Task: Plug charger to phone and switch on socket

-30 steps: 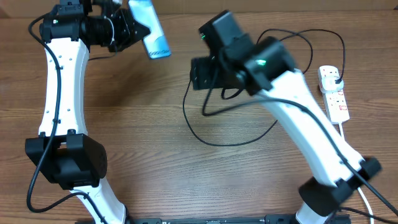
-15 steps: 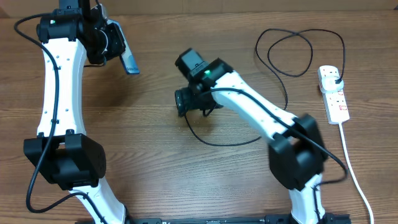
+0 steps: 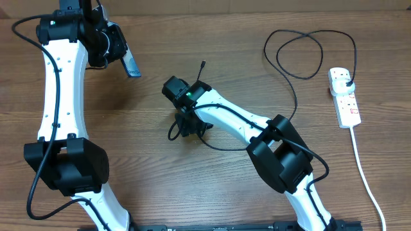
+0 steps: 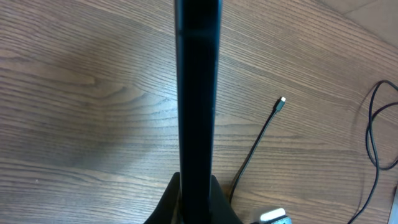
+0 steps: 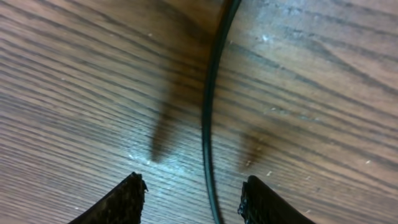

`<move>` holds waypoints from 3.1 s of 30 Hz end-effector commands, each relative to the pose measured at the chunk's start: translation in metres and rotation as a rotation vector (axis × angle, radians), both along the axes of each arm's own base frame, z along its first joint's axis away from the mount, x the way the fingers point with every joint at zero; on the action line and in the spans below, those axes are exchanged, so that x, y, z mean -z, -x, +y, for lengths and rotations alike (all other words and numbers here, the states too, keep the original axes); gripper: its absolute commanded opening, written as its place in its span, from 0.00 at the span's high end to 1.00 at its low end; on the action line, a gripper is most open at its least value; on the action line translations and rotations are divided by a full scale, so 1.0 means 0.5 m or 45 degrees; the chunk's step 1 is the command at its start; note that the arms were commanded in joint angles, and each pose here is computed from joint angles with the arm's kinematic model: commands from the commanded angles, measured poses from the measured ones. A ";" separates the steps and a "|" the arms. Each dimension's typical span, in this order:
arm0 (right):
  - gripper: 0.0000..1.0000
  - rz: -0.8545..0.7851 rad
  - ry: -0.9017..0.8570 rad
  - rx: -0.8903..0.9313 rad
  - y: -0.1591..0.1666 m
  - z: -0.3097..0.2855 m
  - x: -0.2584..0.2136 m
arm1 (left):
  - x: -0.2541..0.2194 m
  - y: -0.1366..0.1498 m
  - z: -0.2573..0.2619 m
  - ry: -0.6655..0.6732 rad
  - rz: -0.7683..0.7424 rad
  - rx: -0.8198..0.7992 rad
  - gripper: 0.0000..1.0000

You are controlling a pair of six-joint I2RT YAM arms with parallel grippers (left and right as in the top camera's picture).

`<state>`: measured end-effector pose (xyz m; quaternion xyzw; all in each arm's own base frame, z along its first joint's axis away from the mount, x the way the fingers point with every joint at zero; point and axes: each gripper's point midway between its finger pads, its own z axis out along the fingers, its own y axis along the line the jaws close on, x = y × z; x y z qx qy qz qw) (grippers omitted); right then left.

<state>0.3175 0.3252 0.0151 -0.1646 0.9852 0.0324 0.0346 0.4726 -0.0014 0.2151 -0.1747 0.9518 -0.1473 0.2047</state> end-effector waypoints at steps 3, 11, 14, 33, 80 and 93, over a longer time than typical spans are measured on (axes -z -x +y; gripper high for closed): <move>0.57 -0.004 0.030 0.018 0.000 -0.020 0.027 | -0.014 0.002 0.004 -0.005 -0.015 -0.009 0.96; 0.92 0.089 -0.006 0.027 0.031 -0.015 0.036 | -0.014 0.003 0.004 -0.005 -0.010 -0.009 0.96; 0.96 0.133 0.029 0.076 0.047 -0.029 0.036 | -0.014 0.003 0.004 -0.005 -0.010 -0.009 0.96; 0.96 0.408 0.371 0.249 0.261 -0.218 -0.040 | -0.015 0.000 0.005 -0.006 -0.020 -0.010 0.96; 0.27 0.248 0.132 0.816 -0.125 -0.301 -0.011 | -0.023 0.001 -0.025 0.070 -0.045 0.090 0.96; 0.58 0.164 0.151 0.812 -0.141 -0.314 0.036 | -0.023 0.001 -0.025 0.070 -0.043 0.090 0.96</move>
